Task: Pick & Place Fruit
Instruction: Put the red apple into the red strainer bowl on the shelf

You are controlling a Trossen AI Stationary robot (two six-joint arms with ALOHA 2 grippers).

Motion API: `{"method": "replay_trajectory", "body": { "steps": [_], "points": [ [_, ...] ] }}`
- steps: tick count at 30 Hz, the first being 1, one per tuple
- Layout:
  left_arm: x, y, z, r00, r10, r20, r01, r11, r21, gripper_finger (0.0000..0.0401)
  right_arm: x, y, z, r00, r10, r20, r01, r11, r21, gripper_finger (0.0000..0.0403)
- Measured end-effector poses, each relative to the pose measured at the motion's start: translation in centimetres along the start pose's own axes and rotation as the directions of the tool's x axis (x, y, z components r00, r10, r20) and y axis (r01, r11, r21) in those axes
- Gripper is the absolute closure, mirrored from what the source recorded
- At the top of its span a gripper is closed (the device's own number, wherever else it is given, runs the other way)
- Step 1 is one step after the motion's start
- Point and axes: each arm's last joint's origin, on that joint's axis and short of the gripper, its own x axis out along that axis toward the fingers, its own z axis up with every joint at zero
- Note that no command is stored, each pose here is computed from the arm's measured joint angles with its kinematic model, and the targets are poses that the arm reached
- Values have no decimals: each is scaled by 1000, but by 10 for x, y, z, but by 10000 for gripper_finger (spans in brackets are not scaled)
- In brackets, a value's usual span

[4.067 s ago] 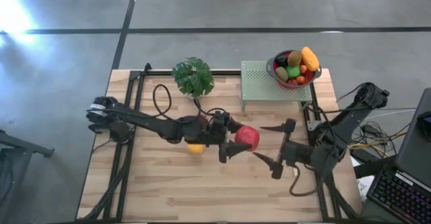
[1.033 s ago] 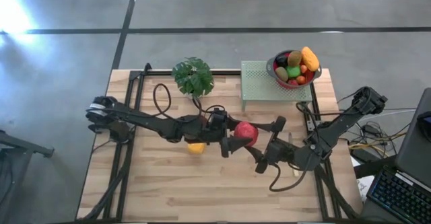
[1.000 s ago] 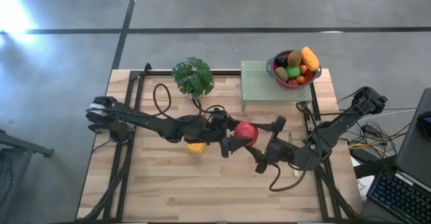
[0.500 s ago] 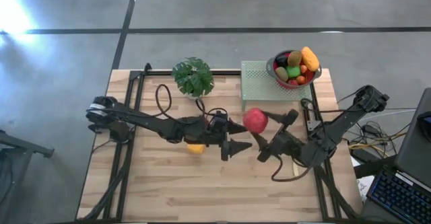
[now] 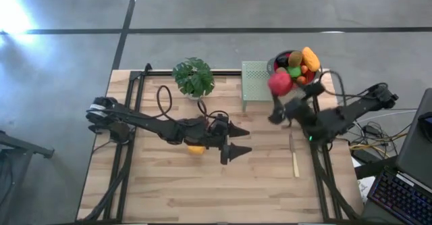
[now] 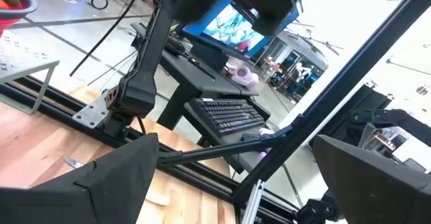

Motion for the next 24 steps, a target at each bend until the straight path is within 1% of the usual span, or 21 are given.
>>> {"method": "replay_trajectory", "body": {
  "steps": [4, 6, 9, 12, 15, 17, 19, 21, 24],
  "points": [
    [0, 0, 0, 1000, 0, 0, 0, 1000, 0, 2, 17, -25, -2, 999, -41, -19, 42, 997, 58, 75],
    [0, 0, 0, 1000, 0, 0, 0, 1000, 1, 2, 24, -33, -3, 1000, -23, 6, 23, 997, 77, 78],
    [0, 0, 0, 1000, 1, -1, -1, 1000, 1, 2, 35, -38, -4, 998, 19, 55, -24, 997, 78, 77],
    [0, 0, -1, 1000, 6, -10, -6, 1000, 3, 2, 48, -40, -7, 998, 28, 56, -30, 999, 42, 71],
    [0, 1, -2, 1000, 16, -23, -15, 999, 34, 2, 64, -41, -11, 1000, -5, -7, 5, 1000, 16, 68],
    [-1, 1, -6, 998, 25, -55, -18, 992, 124, 2, 75, -39, -16, 998, 3, -56, -4, 1000, -7, 70],
    [-2, 0, -13, 993, 44, -107, -18, 971, 238, 2, 85, -38, -23, 991, -4, -132, 1, 1000, -23, 73],
    [-4, -5, -22, 987, 53, -153, -6, 958, 287, 2, 96, -40, -30, 978, 1, -209, -5, 1000, -20, 74],
    [-7, -13, -31, 980, 59, -191, 10, 939, 344, 2, 108, -45, -39, 944, 15, -331, -12, 1000, 10, 72]
  ]
}}
